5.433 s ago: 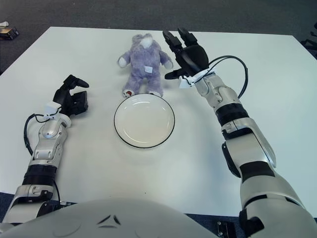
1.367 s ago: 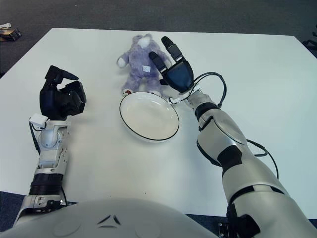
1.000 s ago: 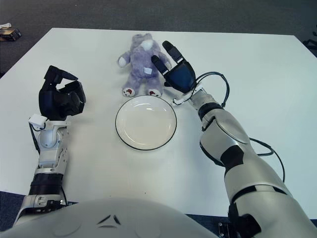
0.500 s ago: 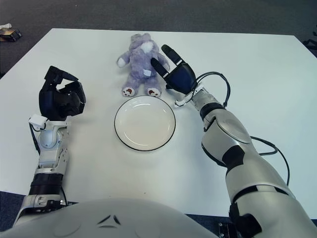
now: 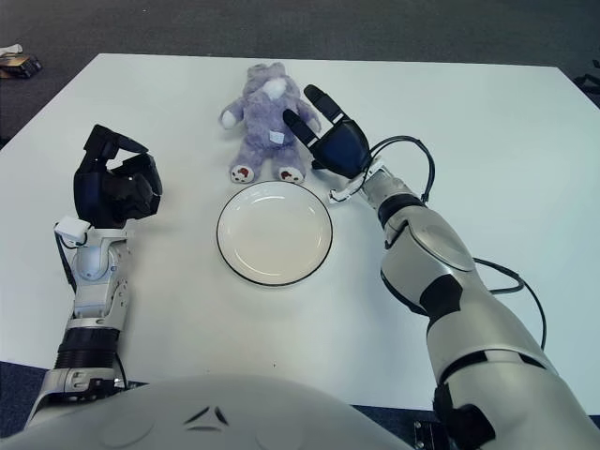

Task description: Put the doll into the plate.

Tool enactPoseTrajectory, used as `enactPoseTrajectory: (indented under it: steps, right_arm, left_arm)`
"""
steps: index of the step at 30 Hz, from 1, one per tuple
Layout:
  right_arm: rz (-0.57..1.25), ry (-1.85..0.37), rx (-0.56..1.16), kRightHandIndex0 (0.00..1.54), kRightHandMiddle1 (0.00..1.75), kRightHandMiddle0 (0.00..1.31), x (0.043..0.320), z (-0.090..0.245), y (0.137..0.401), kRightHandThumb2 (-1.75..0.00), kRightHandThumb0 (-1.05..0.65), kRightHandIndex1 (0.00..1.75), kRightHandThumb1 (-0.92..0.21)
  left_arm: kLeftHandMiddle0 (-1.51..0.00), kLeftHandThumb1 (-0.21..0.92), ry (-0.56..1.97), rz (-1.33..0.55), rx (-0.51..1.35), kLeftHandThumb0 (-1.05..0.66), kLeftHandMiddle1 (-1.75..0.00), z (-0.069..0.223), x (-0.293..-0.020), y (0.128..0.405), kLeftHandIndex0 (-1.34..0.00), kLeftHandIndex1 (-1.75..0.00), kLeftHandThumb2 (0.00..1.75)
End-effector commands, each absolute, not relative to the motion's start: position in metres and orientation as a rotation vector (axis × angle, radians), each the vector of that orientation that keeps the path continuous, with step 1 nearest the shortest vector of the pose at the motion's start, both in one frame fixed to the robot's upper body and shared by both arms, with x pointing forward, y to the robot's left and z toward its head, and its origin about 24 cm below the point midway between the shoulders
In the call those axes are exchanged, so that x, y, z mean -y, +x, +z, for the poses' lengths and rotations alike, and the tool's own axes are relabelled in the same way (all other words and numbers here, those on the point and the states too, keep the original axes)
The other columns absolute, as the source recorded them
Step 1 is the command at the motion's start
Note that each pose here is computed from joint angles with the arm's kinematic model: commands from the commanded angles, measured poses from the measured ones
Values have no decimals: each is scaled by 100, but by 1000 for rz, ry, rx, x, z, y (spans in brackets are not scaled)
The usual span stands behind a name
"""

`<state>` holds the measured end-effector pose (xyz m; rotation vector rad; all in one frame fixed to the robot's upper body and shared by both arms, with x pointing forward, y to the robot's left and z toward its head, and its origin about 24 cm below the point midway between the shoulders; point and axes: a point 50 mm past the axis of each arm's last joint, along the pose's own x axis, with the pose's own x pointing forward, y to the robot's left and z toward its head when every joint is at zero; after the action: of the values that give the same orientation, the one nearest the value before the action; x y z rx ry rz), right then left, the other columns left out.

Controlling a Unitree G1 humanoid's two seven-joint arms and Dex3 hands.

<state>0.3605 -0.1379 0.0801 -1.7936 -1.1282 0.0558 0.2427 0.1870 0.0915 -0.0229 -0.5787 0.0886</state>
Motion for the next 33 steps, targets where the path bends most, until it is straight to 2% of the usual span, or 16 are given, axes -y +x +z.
enactPoseTrajectory:
  steps: [1,15,20,26,33]
  right_arm:
    - [41,-1759,1121,0,60,0,135,79,360,-73,-65,33,-63]
    - [-31,-1617,1102,0,63,0,127,81,357,-72,-71,39,-62]
    - [-49,-1468,983,0,64,0,120,78,357,-67,-76,40,-63]
    - [-39,-1323,873,0,59,0,116,76,357,-65,-74,43,-63]
    - [-24,-1253,799,0,56,0,111,75,358,-65,-71,45,-61]
  left_arm:
    - [-124,47,-85,141,387,-43,-175,44,-178,225,-49,-175,112]
    - [-124,49,-80,149,366,-42,-175,43,-178,225,-47,-175,110]
    - [-123,50,-82,150,359,-42,-175,42,-179,225,-47,-175,109]
    - [-123,50,-86,146,356,-42,-175,40,-179,226,-46,-175,108]
    - [-124,50,-89,147,354,-42,-175,39,-179,226,-46,-175,108]
